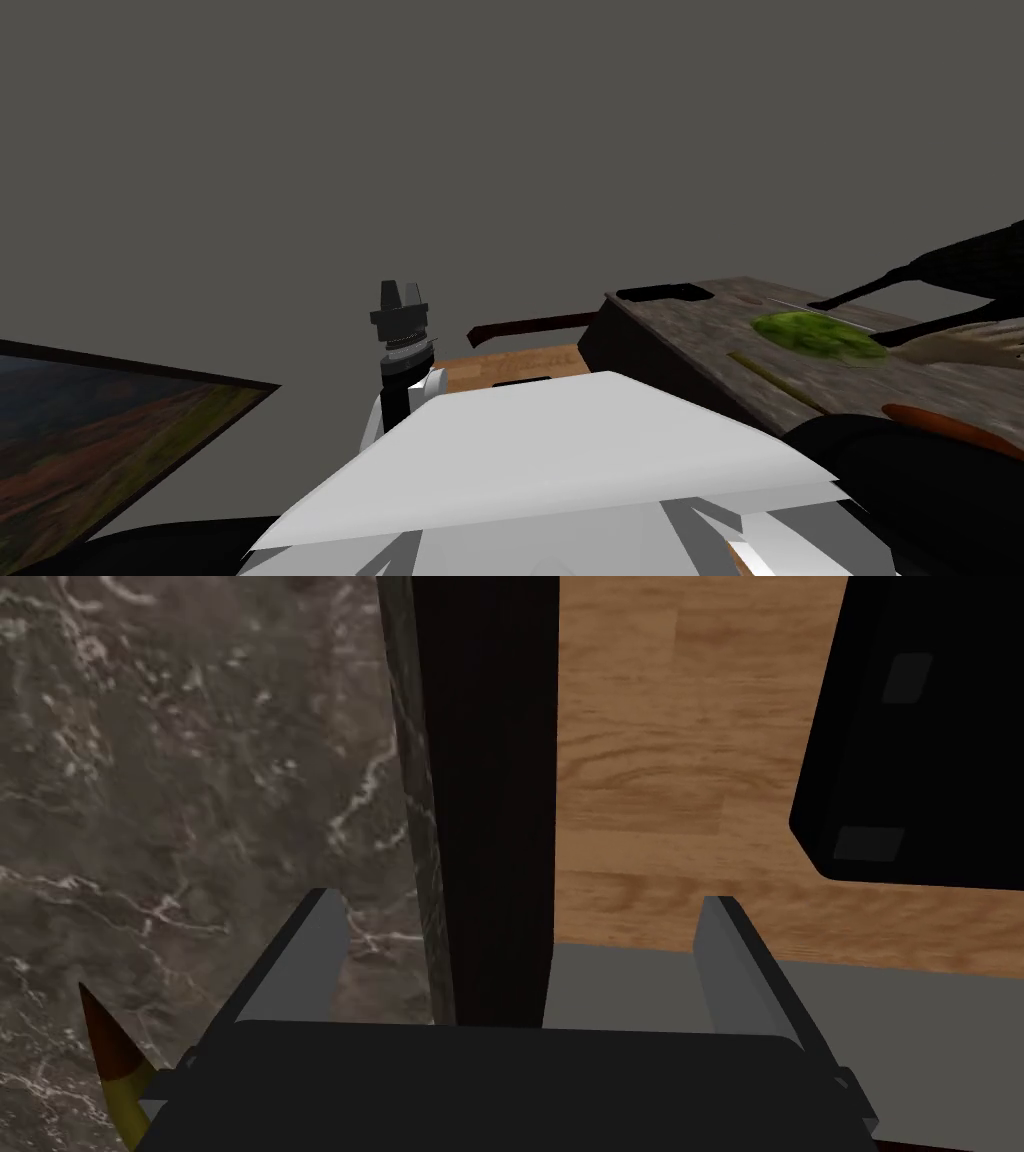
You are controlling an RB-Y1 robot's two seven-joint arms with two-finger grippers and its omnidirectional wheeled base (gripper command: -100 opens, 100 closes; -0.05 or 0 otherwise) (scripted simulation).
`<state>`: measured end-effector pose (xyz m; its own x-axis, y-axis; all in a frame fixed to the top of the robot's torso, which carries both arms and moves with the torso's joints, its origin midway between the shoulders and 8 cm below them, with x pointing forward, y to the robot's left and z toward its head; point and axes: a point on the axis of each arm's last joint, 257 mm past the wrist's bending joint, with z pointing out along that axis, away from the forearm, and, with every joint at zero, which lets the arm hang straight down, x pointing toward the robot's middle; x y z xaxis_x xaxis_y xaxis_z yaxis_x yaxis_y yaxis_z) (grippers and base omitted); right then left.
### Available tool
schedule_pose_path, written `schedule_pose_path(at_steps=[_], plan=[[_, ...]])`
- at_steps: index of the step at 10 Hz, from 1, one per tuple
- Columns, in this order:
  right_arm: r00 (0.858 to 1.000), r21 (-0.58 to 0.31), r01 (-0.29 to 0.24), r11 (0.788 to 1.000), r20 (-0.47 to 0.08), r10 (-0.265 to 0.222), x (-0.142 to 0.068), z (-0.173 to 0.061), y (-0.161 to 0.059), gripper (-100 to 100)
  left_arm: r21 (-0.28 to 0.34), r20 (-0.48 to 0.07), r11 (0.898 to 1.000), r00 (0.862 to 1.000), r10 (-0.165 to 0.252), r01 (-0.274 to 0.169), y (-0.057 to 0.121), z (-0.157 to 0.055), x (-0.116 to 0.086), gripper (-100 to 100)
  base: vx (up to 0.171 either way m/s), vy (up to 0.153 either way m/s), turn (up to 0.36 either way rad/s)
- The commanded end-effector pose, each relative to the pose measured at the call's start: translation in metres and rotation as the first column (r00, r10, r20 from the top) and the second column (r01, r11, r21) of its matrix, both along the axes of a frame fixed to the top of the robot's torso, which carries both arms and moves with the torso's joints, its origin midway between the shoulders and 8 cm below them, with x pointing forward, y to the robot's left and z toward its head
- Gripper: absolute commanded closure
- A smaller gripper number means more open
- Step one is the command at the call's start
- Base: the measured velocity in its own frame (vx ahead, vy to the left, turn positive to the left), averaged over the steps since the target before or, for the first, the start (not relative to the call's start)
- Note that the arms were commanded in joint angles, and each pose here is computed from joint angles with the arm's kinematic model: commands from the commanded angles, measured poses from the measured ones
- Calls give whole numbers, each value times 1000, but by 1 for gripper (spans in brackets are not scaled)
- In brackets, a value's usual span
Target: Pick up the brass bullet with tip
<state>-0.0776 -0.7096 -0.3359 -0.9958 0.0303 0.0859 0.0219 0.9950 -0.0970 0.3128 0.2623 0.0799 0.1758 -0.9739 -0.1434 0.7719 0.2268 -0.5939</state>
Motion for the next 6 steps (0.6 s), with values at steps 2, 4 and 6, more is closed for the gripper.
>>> schedule_pose_path(at_steps=[2, 4, 6], plan=[[1000, -49, 16, 999, 16, -15, 15, 14, -23, -100, 0, 0, 1000, 1000, 0, 0, 0, 0, 0, 0, 28, -136, 102], [998, -77, 46, 996, 53, -42, 31, 22, -37, -100, 0, 0, 1000, 1000, 0, 0, 0, 0, 0, 0, -7, -197, 229], [993, -73, 79, 994, 95, -72, 44, 21, -37, -100, 0, 0, 1000, 1000, 0, 0, 0, 0, 0, 0, 42, -230, 190]])
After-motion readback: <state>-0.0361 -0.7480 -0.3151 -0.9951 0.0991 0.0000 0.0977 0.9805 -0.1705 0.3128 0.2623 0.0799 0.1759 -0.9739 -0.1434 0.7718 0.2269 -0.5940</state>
